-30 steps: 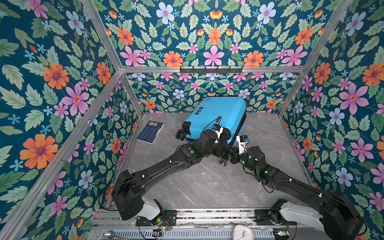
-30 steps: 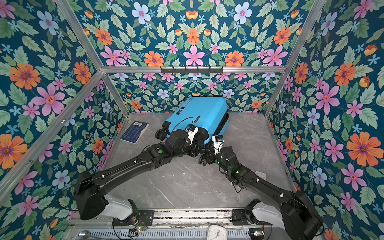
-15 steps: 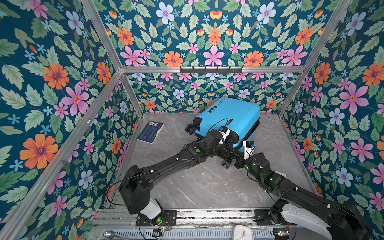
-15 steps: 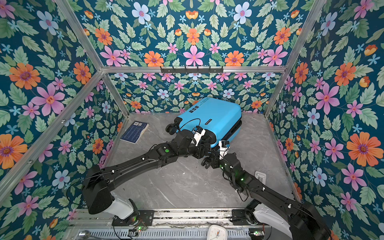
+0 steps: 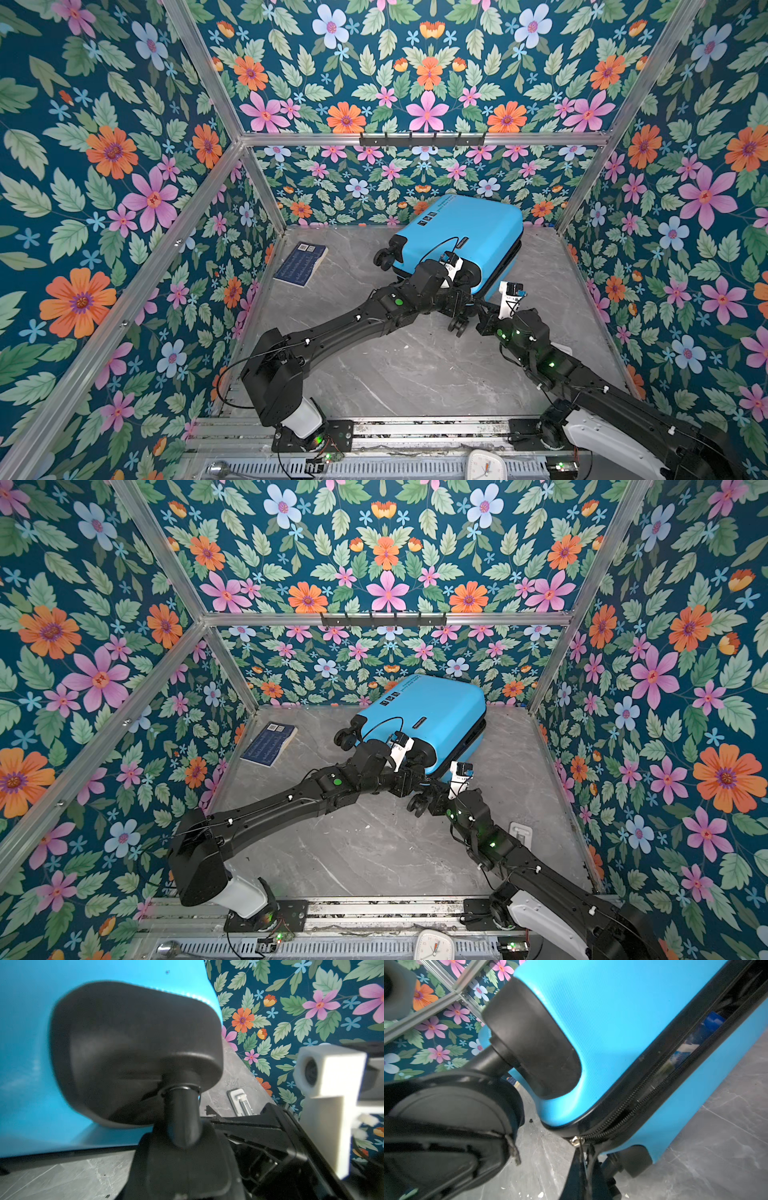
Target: Pack the luggage
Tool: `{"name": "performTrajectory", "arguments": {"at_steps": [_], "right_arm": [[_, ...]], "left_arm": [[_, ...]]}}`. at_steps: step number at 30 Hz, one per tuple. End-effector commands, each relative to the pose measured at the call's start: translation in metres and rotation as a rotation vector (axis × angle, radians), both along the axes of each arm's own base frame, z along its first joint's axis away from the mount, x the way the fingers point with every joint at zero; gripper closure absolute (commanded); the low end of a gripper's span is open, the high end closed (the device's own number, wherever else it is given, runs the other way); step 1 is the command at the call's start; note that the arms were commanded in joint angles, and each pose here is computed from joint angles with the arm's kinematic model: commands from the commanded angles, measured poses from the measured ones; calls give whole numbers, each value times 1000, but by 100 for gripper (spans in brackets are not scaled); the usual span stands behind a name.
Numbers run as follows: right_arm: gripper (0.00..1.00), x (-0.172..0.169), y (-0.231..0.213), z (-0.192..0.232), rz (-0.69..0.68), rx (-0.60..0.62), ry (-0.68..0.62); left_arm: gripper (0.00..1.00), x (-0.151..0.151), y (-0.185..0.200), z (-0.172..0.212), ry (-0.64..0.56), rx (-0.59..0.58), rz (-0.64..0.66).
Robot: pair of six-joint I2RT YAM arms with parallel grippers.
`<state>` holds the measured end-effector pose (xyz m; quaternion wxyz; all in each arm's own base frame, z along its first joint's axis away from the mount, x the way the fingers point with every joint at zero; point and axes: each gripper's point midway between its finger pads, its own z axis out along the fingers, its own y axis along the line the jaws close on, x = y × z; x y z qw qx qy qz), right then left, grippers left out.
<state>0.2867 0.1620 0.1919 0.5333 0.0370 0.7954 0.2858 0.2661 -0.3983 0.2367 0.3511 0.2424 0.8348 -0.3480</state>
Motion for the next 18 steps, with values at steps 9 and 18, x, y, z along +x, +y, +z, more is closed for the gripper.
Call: {"name": "performTrajectory", "arguments": {"at_steps": [9, 18], "right_arm": [[100, 42, -102, -14, -482, -221, 38], [100, 61, -98, -7, -449, -251, -3]], "left_arm": [[100, -13, 30, -6, 7, 90, 25], [100, -15, 45, -8, -5, 125, 55]]}}
